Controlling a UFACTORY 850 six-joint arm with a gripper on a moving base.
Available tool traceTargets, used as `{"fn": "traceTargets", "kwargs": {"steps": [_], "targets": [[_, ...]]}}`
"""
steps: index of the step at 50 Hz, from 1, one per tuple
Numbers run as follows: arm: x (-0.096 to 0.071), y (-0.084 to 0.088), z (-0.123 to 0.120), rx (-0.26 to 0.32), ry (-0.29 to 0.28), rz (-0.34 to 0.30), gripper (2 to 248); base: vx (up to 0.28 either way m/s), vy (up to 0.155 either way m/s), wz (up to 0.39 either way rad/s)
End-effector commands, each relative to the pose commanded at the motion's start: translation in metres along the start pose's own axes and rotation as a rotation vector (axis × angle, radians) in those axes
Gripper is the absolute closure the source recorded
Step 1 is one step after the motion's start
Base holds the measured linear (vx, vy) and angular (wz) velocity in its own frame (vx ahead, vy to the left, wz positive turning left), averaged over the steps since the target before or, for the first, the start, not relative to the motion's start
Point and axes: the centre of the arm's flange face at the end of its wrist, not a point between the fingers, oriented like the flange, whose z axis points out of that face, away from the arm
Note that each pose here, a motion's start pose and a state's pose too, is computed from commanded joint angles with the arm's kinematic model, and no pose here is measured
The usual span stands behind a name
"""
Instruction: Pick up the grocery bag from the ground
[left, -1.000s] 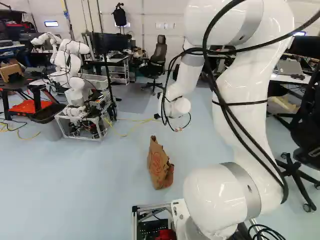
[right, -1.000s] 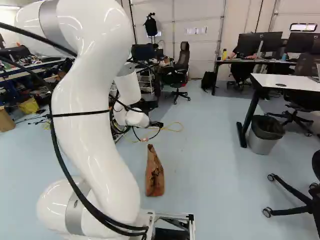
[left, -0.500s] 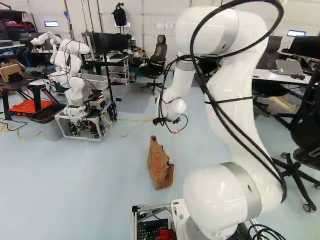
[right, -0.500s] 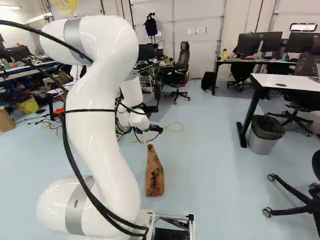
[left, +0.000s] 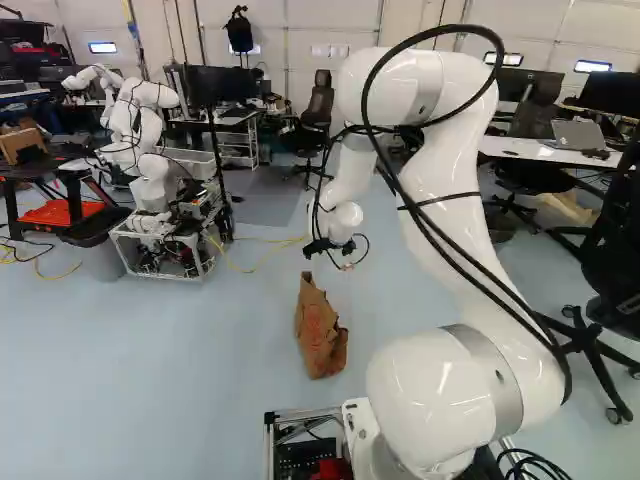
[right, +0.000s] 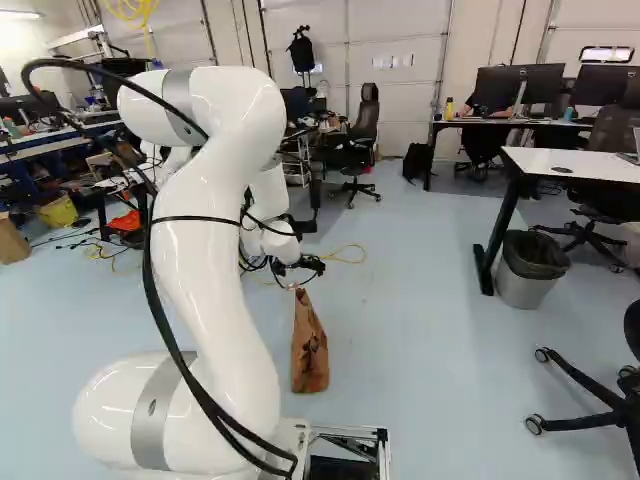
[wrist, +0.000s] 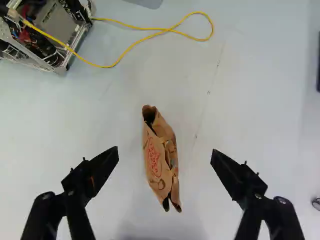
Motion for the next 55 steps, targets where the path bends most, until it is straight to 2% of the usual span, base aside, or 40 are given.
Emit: {"fn": "traceTargets", "kwargs": {"steps": [21, 55], "targets": [[-0.004, -0.004, 0.035, 0.004, -0.082, -0.007, 3, 0.0, 0.0, 0.0], [-0.021, -0.009, 0.087, 0.007, -0.213, -0.016, 3, 0.0, 0.0, 0.0]]}}
